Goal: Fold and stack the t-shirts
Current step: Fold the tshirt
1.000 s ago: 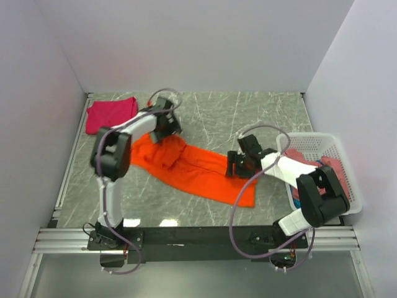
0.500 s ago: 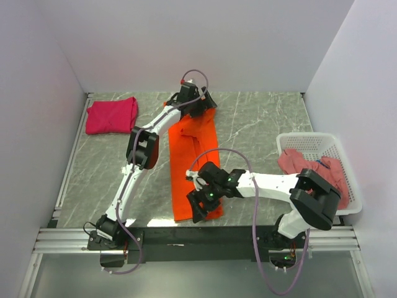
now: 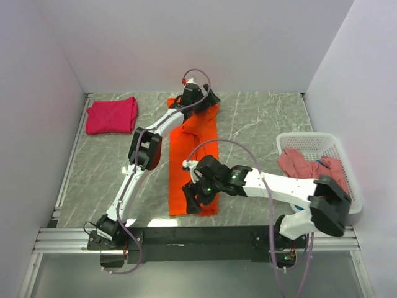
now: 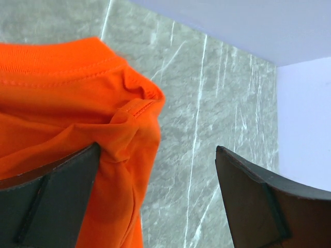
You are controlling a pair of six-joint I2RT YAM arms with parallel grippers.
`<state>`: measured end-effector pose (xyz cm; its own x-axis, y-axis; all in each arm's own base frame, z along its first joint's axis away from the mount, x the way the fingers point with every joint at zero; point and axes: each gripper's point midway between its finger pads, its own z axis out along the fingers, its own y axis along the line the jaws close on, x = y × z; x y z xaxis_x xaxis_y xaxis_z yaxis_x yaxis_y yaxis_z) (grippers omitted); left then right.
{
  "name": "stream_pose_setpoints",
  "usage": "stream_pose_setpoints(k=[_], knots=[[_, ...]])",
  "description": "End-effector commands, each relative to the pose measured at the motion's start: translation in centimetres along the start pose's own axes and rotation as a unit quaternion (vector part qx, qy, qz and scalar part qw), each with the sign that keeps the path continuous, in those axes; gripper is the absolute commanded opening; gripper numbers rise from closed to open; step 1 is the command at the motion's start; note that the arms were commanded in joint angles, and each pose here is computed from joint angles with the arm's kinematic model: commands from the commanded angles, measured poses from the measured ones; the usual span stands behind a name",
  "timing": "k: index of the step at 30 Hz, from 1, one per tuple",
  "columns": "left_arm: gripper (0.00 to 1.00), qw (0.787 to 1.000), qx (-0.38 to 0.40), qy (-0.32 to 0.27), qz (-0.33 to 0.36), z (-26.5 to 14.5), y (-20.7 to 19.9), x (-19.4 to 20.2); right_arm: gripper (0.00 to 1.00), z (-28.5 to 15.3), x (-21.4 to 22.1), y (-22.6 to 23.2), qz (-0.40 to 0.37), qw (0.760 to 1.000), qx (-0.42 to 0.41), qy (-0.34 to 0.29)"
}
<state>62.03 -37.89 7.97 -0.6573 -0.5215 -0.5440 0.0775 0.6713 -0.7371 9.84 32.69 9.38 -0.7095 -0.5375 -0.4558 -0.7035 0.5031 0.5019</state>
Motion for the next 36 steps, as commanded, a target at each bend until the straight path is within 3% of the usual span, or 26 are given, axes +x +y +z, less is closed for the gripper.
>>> stream_pose_setpoints(k=[1, 5, 7, 8, 10, 11, 13, 14, 15, 17, 18, 20, 21, 26, 32, 36], knots=[[0.99, 0.991, 0.072, -0.099, 0.048, -4.7, -9.3, -7.7, 0.75, -3.3, -3.7, 0.2, 0.005, 0.995, 0.043, -0.085], [0.99, 0.983, 0.091, -0.136, 0.084, -12.2, -15.4, -12.4, 0.74, -4.3, -2.7, -2.5, 0.059, 0.99, 0.089, -0.089], [0.99, 0.985, 0.086, -0.109, 0.098, -13.6, -14.8, -10.7, 0.73, -4.8, -1.5, -4.0, 0.087, 0.986, 0.111, -0.091], [1.0, 0.983, 0.099, -0.119, 0.102, -16.9, -16.9, -11.6, 0.73, -5.2, -1.3, -4.8, 0.101, 0.983, 0.118, -0.095], [1.0, 0.988, 0.068, -0.094, 0.106, -18.3, -14.9, -9.8, 0.72, -5.6, 0.4, -5.6, 0.121, 0.981, 0.12, -0.088], [0.99, 0.99, 0.052, -0.085, 0.103, -21.0, -15.1, -9.5, 0.72, -5.8, 0.9, -6.2, 0.133, 0.98, 0.124, -0.087], [0.99, 0.995, 0.0, -0.043, 0.095, -22.2, -11.2, -6.2, 0.7, -5.8, 2.5, -7.1, 0.155, 0.978, 0.117, -0.078], [0.99, 0.995, 0.003, -0.04, 0.091, -24.9, -11.8, -5.6, 0.69, -5.7, 2.9, -7.2, 0.161, 0.978, 0.115, -0.074], [0.99, 0.996, -0.036, 0.0, 0.087, -25.1, -7.9, -1.9, 0.68, -5.5, 3.4, -7.3, 0.166, 0.977, 0.111, -0.067], [1.0, 0.996, -0.049, 0.011, 0.079, -28.4, -6.8, 0.6, 0.65, -4.6, 4.5, -6.6, 0.168, 0.981, 0.081, -0.048], [1.0, 0.993, -0.087, 0.053, 0.066, -29.3, -2.9, 4.5, 0.64, -4.3, 4.9, -6.6, 0.173, 0.981, 0.074, -0.042], [0.99, 0.992, -0.093, 0.063, 0.057, -32.5, -2.1, 6.5, 0.59, -3.8, 5.4, -6.5, 0.174, 0.982, 0.065, -0.036], [0.99, 0.988, -0.119, 0.086, 0.037, -33.6, 0.4, 9.0, 0.59, -3.7, 5.5, -6.8, 0.174, 0.982, 0.07, -0.036], [0.99, 0.984, -0.118, 0.13, 0.008, -39.3, 2.9, 14.3, 0.55, -3.0, 5.2, -8.5, 0.167, 0.979, 0.104, -0.045], [0.99, 0.97, -0.104, 0.219, -0.03, -42.3, 5.1, 19.9, 0.54, -2.6, 3.1, -8.9, 0.131, 0.984, 0.104, -0.06], [0.99, 0.955, -0.156, 0.247, -0.047, -44.4, 7.5, 21.9, 0.52, -2.0, 4.1, -9.3, 0.129, 0.985, 0.106, -0.033]])
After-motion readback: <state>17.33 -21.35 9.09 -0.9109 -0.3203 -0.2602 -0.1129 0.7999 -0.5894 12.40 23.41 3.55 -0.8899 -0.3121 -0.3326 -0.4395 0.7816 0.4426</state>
